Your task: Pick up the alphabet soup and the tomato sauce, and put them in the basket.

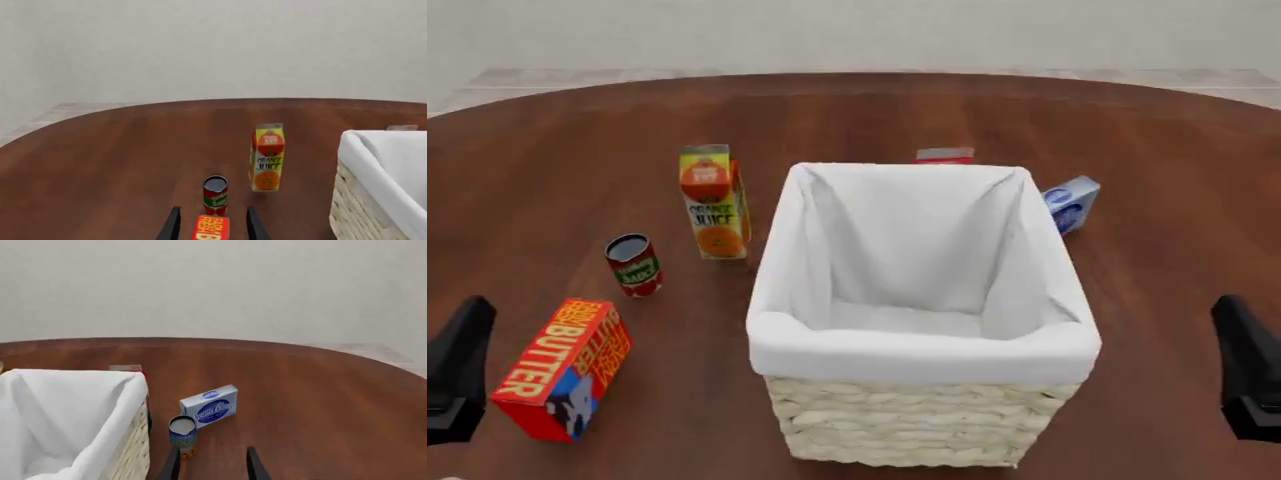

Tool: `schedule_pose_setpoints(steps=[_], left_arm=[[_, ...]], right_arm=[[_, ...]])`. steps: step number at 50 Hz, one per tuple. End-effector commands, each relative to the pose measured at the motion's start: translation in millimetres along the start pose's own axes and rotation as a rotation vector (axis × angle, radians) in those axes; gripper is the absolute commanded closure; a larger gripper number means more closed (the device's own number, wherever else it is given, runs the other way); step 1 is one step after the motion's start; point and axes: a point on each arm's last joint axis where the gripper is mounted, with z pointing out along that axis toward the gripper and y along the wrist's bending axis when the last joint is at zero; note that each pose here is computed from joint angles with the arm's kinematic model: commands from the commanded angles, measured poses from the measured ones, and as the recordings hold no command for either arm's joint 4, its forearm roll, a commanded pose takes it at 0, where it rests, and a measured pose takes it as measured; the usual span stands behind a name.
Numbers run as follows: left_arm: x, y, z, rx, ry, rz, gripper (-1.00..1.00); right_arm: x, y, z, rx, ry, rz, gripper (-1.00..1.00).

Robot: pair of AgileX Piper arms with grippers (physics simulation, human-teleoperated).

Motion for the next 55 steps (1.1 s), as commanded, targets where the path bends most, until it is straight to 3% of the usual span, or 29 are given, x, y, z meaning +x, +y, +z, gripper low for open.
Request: schedule_pose_setpoints(steps=[1, 19, 27, 37, 49, 55], left_arm=[[-1.5, -0.1, 1.2, 0.001, -0.002, 0.006, -1.0], [-2.0, -0.6, 8.1, 0.01, 0.012, -0.005, -1.0], [-8.6, -4.1, 8.2, 0.065, 0.014, 0.031, -1.0], [-30.1, -9.7, 11.6, 0.149, 0.02, 0.003, -1.0], [-68.1, -8.0, 10.1, 0.134, -0.023, -0.011, -1.0], [-74.5, -8.7, 13.1, 0.14, -0.018, -0.002, -1.0]], right_arm=[[-0.1, -0.1, -1.3, 0.002, 0.004, 0.013, -1.0], [-0.3, 0.4, -1.8, -0.007, 0.012, 0.003, -1.0], [-0.4, 0.4, -1.9, -0.007, 0.012, -0.002, -1.0], [-2.3, 0.7, -2.0, -0.013, 0.008, -0.001, -1.0], [-3.1, 0.8, -2.0, -0.015, 0.007, -0.003, -1.0], [-3.1, 0.8, -2.0, -0.015, 0.006, -0.002, -1.0]])
